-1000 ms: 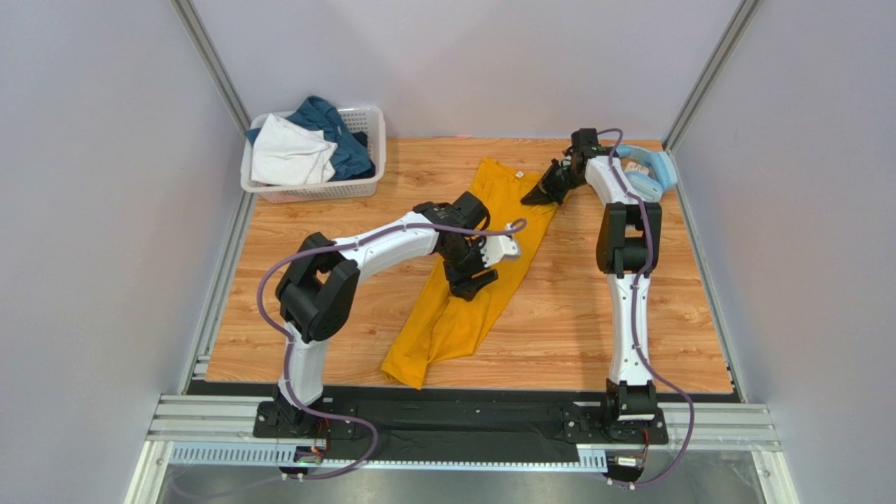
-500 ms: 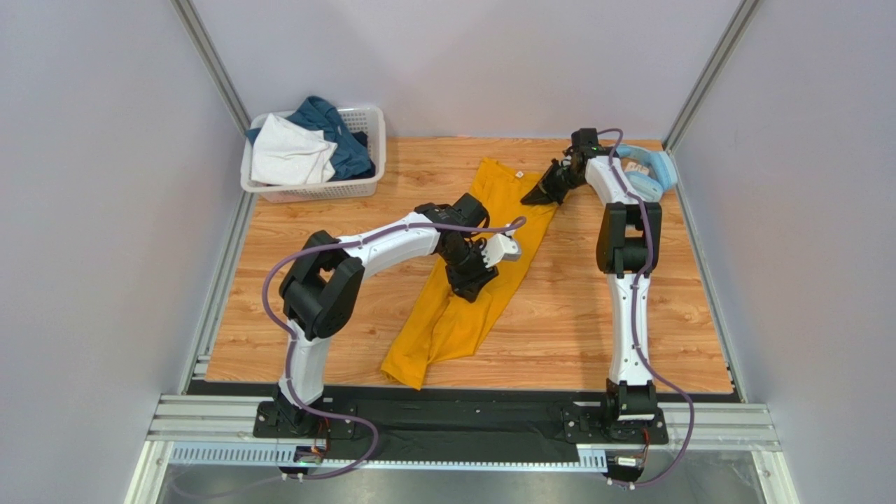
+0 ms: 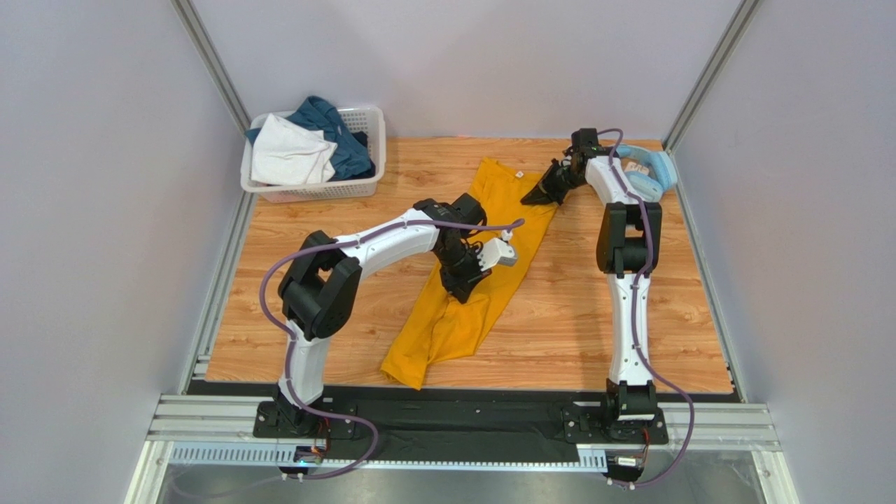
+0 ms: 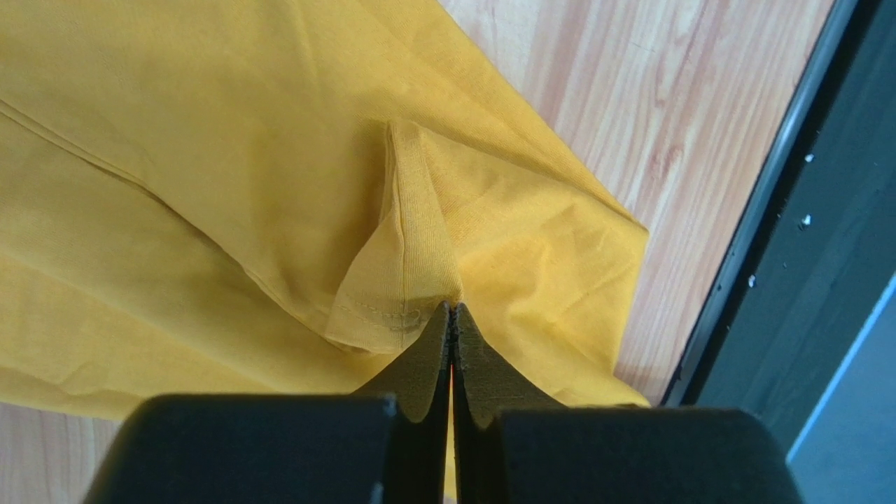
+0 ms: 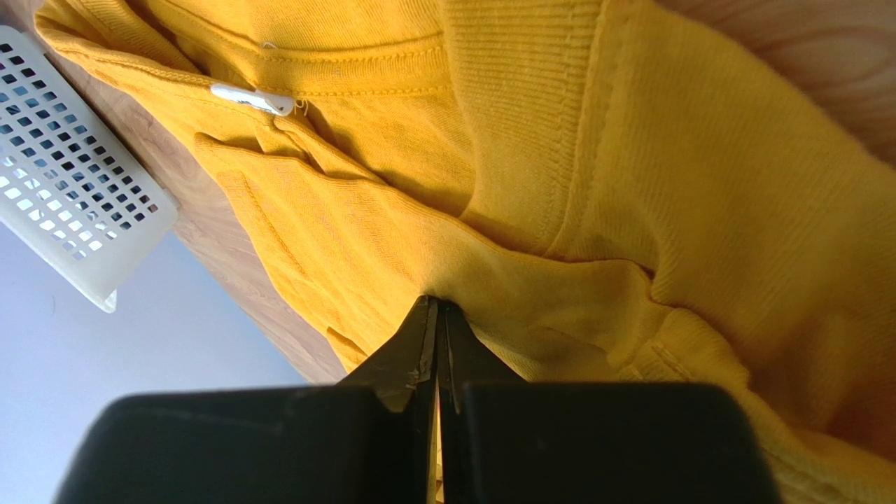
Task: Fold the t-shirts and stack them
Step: Fold the tshirt
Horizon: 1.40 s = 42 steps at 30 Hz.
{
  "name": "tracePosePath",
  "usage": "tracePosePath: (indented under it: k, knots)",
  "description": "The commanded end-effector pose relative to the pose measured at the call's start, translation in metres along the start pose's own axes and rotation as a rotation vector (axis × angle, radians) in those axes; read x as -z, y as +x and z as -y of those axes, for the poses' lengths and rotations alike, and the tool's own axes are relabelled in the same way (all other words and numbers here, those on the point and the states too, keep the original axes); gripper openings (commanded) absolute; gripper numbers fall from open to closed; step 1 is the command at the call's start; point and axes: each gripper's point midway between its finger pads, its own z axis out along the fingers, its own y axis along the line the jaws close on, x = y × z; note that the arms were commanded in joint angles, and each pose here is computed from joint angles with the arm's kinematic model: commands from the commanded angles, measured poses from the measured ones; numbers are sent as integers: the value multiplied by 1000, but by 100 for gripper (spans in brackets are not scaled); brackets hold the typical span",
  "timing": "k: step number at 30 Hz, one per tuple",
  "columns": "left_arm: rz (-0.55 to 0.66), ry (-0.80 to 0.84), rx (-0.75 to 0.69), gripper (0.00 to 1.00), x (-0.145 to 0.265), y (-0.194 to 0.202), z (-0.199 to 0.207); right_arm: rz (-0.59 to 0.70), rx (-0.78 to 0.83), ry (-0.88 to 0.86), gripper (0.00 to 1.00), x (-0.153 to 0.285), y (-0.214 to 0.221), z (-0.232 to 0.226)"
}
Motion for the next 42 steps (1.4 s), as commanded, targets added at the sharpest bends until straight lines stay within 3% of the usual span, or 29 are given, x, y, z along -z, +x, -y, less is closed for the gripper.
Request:
tracePosePath:
  k: [1, 3, 5, 6, 10, 14, 27, 34, 37, 39, 41, 42]
  knots:
    - [49, 39, -57, 0, 32, -13, 24, 5, -23, 98, 0, -14, 0, 34]
    - [37, 118, -44, 0, 38, -8, 44, 10, -21, 98, 0, -13, 0, 33]
    - [22, 238, -121, 0, 46, -8, 74, 38, -38, 95, 0, -3, -14, 39]
    - [-61, 324, -99, 0, 56, 10, 98, 43, -37, 93, 0, -2, -16, 38]
    - [-164, 526, -209, 0, 82, 35, 153, 64, -60, 81, 0, -2, -29, 40]
    - [-246, 546, -295, 0, 88, 64, 178, 100, -77, 70, 0, 0, -47, 43]
    - [-377, 598, -260, 0, 77, 100, 185, 320, -125, -187, 0, 20, -133, 3]
    - [-443, 683, -202, 3, 51, 107, 178, 292, -44, -288, 0, 19, -126, -26]
    - [-374, 648, -233, 3, 56, 86, 175, 300, 38, -249, 0, 26, -116, -36]
    - [-247, 597, -279, 2, 70, 57, 170, 314, 84, -243, 20, 46, -108, -54]
    - [-81, 558, -254, 2, 93, 30, 158, 321, 167, -248, 35, 65, -91, -84]
    - [-25, 519, -229, 2, 102, 18, 148, 324, 198, -250, 38, 73, -84, -95]
